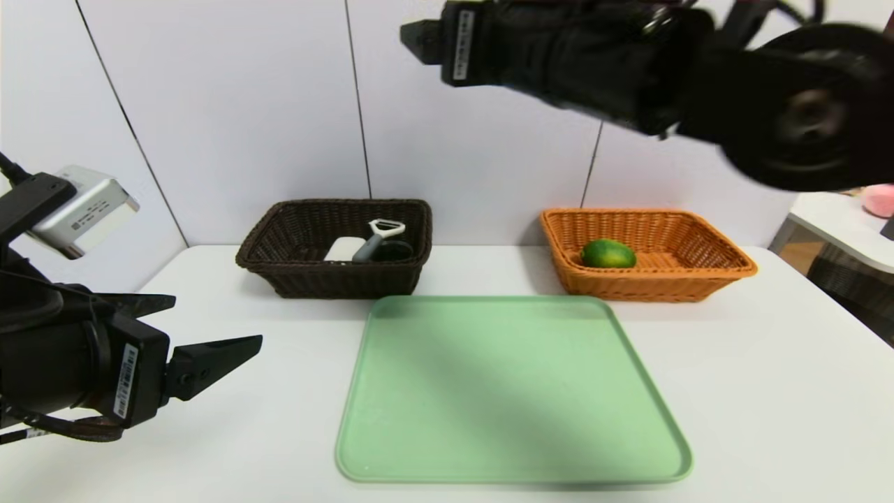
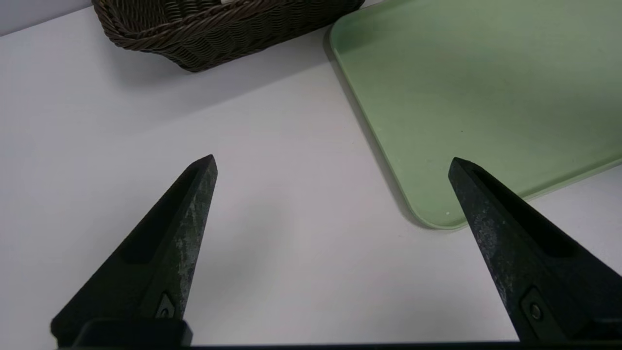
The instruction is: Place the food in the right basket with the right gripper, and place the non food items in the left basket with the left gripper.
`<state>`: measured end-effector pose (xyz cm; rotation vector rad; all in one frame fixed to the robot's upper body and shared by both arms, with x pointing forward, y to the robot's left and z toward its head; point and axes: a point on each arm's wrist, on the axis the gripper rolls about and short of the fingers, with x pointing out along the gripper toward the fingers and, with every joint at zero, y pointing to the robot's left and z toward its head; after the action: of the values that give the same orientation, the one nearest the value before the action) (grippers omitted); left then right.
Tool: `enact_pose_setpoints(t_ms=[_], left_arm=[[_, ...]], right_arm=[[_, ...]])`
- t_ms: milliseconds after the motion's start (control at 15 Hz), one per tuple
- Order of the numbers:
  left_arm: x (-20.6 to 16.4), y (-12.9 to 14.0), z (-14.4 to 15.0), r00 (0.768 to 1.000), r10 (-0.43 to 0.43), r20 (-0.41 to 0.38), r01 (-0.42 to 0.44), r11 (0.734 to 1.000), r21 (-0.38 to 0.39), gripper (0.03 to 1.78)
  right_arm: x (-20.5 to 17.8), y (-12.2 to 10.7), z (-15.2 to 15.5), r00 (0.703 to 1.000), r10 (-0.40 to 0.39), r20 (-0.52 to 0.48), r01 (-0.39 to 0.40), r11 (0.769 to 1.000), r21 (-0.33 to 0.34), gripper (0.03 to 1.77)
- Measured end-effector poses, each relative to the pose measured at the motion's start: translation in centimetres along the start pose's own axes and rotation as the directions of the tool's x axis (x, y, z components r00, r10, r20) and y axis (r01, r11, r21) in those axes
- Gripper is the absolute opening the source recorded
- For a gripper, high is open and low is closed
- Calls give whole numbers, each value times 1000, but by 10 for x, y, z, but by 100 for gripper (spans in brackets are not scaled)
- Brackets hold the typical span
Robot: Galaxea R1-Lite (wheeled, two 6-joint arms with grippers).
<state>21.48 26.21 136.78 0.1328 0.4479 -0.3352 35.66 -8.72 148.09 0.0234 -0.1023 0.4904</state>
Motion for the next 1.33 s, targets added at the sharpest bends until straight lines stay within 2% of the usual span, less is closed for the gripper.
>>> enact_pose_setpoints(t_ms=[133, 200, 267, 333, 400, 533, 600, 733, 800, 867, 933, 1000, 1267, 1333], left_arm=[[-3, 1, 0, 1000, -1, 7, 1, 1000, 0, 169], [-4, 1, 0, 1000, -1, 11, 1, 1000, 0, 169], [-5, 1, -1, 1000, -1, 11, 1, 1000, -1, 169], [-7, 1, -1, 1000, -1, 12, 1, 1000, -1, 169], [-8, 2, -1, 1000, -1, 16, 1, 1000, -2, 169], [-13, 3, -3, 1000, 1, 17, -1, 1000, -3, 169], [-16, 4, -5, 1000, 11, 11, -11, 1000, -2, 169], [-23, 7, -9, 999, 41, 8, -41, 999, -7, 169], [-27, 11, -11, 998, 64, 4, -64, 998, -15, 169], [-31, 14, -13, 996, 84, 2, -84, 996, -25, 169], [-35, 18, -15, 994, 111, 4, -110, 993, -39, 169], [-40, 22, -16, 990, 140, 10, -139, 989, -54, 169], [-57, 35, -20, 962, 268, 41, -261, 957, -126, 169], [-61, 37, -21, 955, 292, 50, -282, 949, -140, 169]], right_arm=[[-41, -32, 14, 989, -63, -136, 57, 997, -48, 167], [-64, -49, 16, 970, -102, -222, 87, 993, -77, 168], [-87, -66, 16, 938, -144, -315, 116, 988, -105, 168], [-113, -82, 13, 891, -189, -413, 147, 980, -132, 168], [-136, -97, 8, 836, -224, -501, 172, 974, -149, 169], [-174, -120, -5, 698, -264, -666, 221, 964, -151, 169], [-189, -129, -15, 618, -260, -742, 242, 961, -134, 169], [-215, -140, -39, 459, -193, -867, 281, 958, -65, 169], [-224, -143, -49, 405, -160, -900, 299, 954, -35, 169], [-231, -145, -58, 365, -142, -920, 321, 947, -18, 169], [-238, -145, -63, 342, -140, -929, 338, 941, -17, 169], [-245, -144, -65, 335, -145, -931, 349, 937, -20, 169], [-277, -134, -62, 347, -244, -906, 399, 912, -94, 169], [-286, -131, -60, 361, -265, -894, 415, 904, -101, 169]])
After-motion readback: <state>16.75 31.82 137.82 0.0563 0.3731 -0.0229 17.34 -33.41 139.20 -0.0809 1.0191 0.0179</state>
